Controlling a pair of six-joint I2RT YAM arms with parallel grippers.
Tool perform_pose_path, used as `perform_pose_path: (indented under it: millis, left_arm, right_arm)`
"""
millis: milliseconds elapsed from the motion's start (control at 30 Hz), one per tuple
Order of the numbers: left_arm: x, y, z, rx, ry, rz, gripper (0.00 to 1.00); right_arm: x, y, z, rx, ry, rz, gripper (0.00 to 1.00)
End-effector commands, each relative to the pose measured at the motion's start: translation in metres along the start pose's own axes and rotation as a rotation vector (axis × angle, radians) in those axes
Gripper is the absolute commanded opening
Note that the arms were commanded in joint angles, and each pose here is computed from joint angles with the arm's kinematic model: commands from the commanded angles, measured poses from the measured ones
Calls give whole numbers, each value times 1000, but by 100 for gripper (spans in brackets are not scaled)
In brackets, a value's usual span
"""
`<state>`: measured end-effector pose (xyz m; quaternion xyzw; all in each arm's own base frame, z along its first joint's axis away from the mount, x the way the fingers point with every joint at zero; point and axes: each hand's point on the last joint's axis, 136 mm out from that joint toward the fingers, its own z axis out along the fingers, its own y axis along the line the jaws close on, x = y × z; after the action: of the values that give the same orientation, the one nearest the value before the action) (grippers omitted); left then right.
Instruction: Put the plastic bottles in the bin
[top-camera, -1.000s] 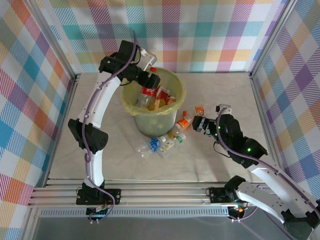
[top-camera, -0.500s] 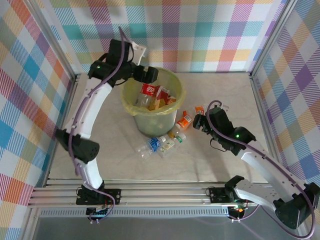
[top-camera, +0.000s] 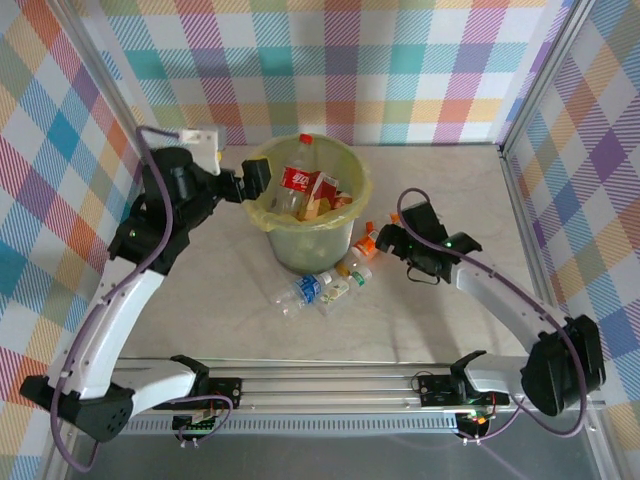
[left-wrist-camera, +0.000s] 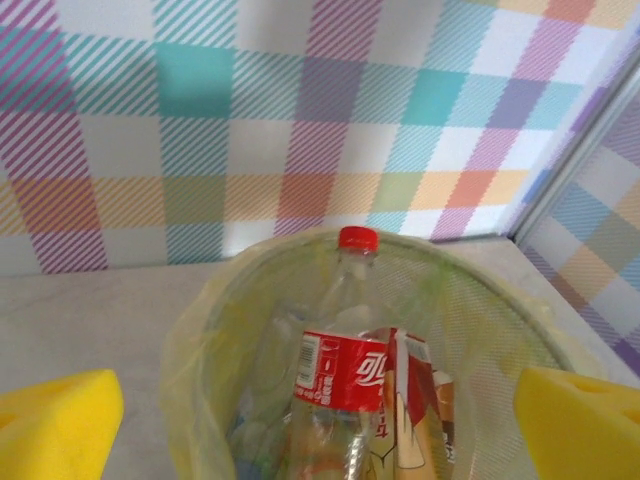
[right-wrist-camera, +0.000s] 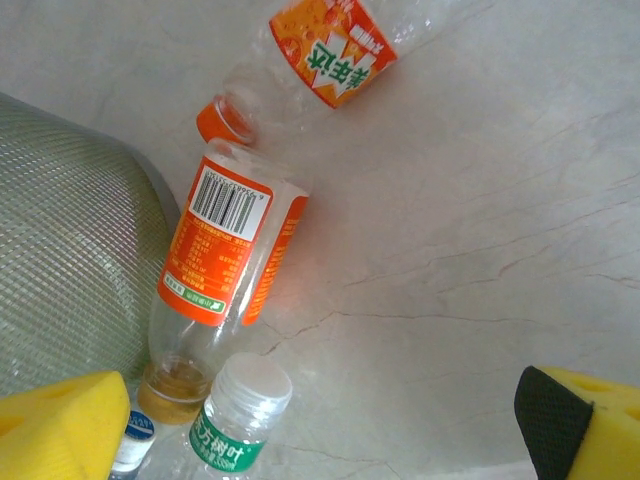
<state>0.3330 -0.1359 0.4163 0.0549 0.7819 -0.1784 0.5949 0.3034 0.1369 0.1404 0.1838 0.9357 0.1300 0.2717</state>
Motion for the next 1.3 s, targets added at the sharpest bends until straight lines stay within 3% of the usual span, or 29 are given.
perform_pose_path:
  millis: [0,500,933,1267]
  left_arm:
    - [2,13,-4,-57,-72,-104,100]
    - [29,29,-14,-109,-67,-148,100]
    - [35,26,-8,-96,-35,-127,100]
    - [37,26,-4,-98,-22,-118,100]
  right_arm:
    - [-12,23,8,-69,-3,46,100]
    - [-13,36,76,-39,34,130,99]
    - [-9,39,122,-23,77,186,87]
    - [-6,39,135,-40,77,230,77]
